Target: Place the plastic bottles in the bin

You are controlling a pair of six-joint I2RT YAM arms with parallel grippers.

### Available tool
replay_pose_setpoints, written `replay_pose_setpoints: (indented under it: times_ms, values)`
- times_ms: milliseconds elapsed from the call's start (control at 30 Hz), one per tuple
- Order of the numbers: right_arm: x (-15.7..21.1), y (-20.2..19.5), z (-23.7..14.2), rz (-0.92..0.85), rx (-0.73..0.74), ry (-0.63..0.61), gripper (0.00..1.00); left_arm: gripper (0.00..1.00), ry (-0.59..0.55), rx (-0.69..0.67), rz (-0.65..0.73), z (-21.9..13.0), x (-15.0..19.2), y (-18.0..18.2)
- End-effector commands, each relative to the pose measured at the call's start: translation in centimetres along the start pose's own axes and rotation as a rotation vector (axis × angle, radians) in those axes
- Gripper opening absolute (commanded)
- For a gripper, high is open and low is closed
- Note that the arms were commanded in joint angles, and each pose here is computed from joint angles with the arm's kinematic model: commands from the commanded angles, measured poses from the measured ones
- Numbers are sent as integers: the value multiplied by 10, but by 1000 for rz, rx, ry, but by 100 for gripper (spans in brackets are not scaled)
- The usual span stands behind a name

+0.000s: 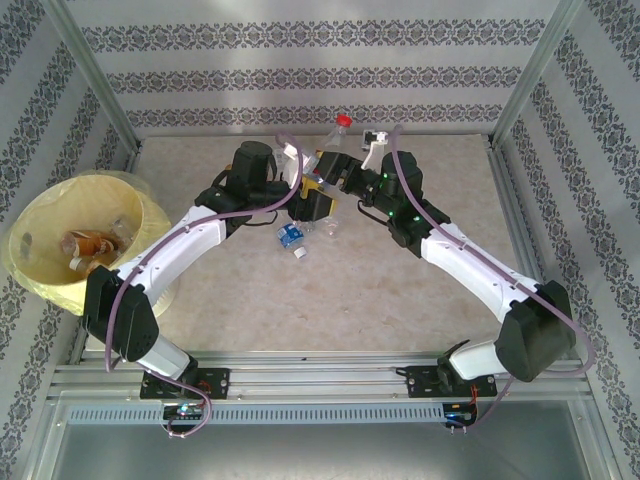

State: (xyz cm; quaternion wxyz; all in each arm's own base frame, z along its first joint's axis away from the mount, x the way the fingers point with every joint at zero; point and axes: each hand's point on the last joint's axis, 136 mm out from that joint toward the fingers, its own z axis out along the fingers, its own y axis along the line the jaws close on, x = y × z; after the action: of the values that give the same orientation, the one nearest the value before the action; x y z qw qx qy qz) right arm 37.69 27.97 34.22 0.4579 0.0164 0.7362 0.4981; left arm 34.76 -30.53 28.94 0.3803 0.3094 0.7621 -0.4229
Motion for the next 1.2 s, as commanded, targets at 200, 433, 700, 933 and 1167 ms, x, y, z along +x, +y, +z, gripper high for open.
replay_pose_setpoints:
  times_ms: [200,433,700,933,1167]
  values:
    - [-19,40,-23,-49,-140,27,94,57,-38,-255,25,-9,-1,37]
    - [-39,49,-58,-130,-162,-28,98,54,-62,-512,14,-39,0,71]
    - [-49,27,-83,-271,8,-104,98,56,-152,-759,-58,-92,-13,96]
    - [-51,-6,-92,-284,150,-165,98,57,-215,-929,-68,-155,-35,80]
    - [-49,-23,-88,-266,189,-169,98,55,-280,-1292,-57,-252,-46,73]
